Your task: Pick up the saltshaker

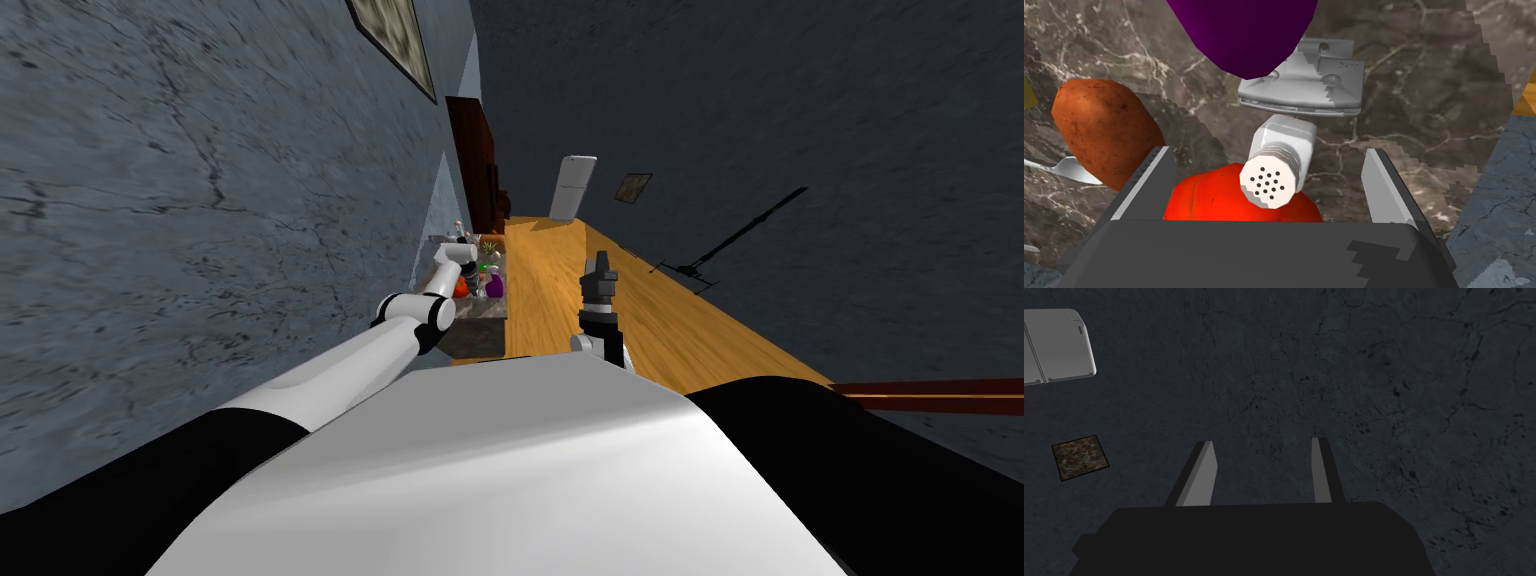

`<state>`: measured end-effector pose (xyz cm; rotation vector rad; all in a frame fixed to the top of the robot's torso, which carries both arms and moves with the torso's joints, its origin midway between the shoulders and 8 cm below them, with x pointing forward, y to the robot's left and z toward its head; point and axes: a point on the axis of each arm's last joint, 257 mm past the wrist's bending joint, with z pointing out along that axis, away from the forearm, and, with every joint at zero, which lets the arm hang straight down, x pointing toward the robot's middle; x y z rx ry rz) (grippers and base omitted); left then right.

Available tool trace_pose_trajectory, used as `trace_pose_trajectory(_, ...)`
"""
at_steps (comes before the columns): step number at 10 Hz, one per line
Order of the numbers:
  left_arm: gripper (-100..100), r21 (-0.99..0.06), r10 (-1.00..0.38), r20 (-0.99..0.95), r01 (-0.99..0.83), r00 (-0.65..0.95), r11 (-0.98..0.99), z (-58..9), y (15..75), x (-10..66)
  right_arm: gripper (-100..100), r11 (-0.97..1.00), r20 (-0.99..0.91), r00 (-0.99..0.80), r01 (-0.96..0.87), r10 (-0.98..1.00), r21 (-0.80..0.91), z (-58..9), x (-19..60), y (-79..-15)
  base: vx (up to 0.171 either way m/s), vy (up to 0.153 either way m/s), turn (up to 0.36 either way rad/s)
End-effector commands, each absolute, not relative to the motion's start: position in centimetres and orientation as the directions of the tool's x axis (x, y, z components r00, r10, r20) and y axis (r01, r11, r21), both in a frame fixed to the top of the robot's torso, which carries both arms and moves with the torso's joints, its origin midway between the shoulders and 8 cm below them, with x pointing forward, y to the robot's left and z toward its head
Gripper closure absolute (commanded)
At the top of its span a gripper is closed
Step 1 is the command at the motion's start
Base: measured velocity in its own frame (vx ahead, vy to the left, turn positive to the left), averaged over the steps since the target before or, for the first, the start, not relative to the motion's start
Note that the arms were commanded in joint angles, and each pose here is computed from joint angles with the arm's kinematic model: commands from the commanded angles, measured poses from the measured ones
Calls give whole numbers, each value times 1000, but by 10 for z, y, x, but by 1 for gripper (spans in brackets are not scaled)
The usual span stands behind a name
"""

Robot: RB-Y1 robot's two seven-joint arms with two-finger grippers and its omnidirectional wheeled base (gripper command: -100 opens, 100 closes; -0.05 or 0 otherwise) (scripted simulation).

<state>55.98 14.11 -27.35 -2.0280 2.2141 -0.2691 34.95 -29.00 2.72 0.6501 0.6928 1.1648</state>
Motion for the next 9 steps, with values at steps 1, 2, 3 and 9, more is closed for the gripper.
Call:
trace_pose_trajectory(1,-100,-173,-995,17,-980,-98,93,-272,140,552,0,266,-147,242,-587,959,765,27,349,-290,60,-3,64)
trace_pose_trajectory(2,-100,-165,-995,17,-982,-97,93,-275,141,550,0,266,-147,242,-587,959,765,27,349,-290,49,-3,25)
trace_pose_trajectory(3,-100,-128,-995,9,-987,-101,99,-274,141,543,0,266,-147,242,-587,959,765,27,349,-290,49,6,38)
trace_pose_trajectory(9,0,-64,-994,-4,-992,-106,106,-273,144,529,0,266,-147,242,-587,959,765,27,349,-290,39,3,29)
